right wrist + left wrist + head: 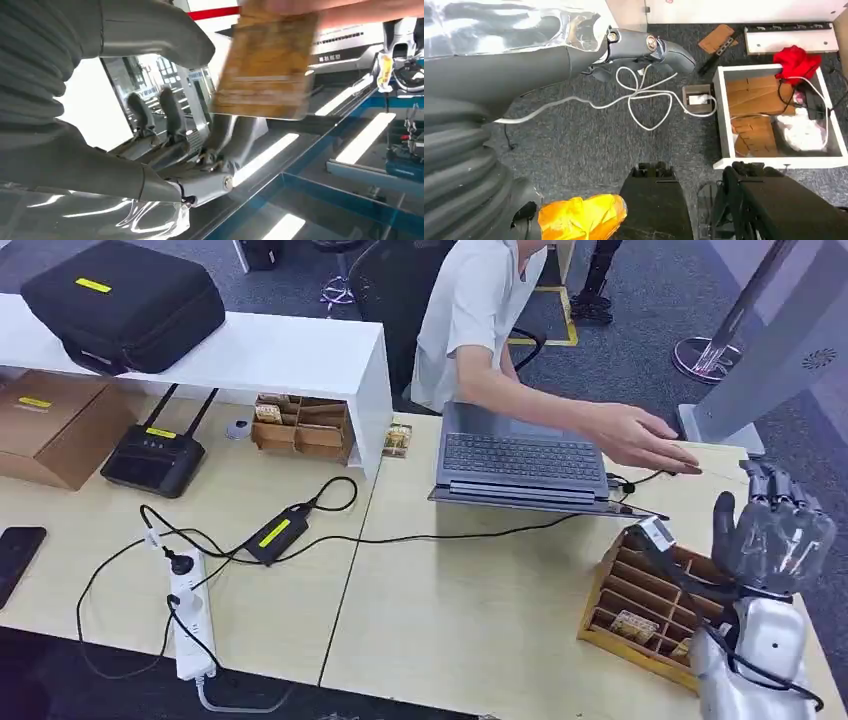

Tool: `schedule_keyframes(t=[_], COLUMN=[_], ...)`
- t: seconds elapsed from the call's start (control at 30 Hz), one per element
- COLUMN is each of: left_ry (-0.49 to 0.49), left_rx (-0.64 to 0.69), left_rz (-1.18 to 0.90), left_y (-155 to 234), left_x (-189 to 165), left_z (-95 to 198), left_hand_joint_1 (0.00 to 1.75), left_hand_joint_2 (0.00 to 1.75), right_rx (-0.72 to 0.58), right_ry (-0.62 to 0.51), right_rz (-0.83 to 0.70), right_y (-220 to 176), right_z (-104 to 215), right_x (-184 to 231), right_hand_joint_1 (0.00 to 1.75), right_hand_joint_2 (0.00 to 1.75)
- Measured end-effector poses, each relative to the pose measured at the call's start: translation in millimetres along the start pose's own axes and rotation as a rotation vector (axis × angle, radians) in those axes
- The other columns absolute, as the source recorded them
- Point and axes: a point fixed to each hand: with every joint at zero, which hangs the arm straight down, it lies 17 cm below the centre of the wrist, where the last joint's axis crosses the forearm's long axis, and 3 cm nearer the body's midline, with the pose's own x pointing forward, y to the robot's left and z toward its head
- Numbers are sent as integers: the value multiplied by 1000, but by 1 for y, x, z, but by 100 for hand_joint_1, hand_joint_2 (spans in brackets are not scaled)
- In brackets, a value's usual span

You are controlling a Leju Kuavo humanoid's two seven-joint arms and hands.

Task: Pass the card to the sensor for recognition and then transmit it.

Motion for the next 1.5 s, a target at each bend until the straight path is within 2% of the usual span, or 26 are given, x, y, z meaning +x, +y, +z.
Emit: schedule_keyframes(t=[0.3,0.57,0.63,0.73,0.77,0.87,1.0,1.37,1.5], left_ry=[17,35,36,35,34,26,22,17,33], left_rx=[9,3,1,-11,-16,-28,-35,-35,-46], left_rz=[-13,-9,-7,11,15,19,22,24,-9], left_y=[2,-2,-2,-5,-6,-8,-9,-9,-8], left_x=[-5,-14,-14,-13,-13,-11,-10,-8,-12], left_z=[2,6,6,6,6,5,5,4,4], left_hand_joint_1=[0,0,0,0,0,0,0,0,0], left_hand_joint_2=[175,175,175,175,175,175,175,175,175], right_rx=[25,59,75,183,215,278,295,316,377], right_ry=[-5,10,56,255,282,254,235,214,262], right_rz=[47,162,186,317,382,509,605,694,779], right_y=[6,16,21,45,51,68,69,68,67], right_z=[7,12,15,23,25,35,24,16,24], right_x=[-10,-35,-49,-107,-126,-156,-183,-209,-236], right_hand_joint_1=[0,0,0,0,0,0,0,0,0], right_hand_joint_2=[175,175,175,175,175,175,175,175,175])
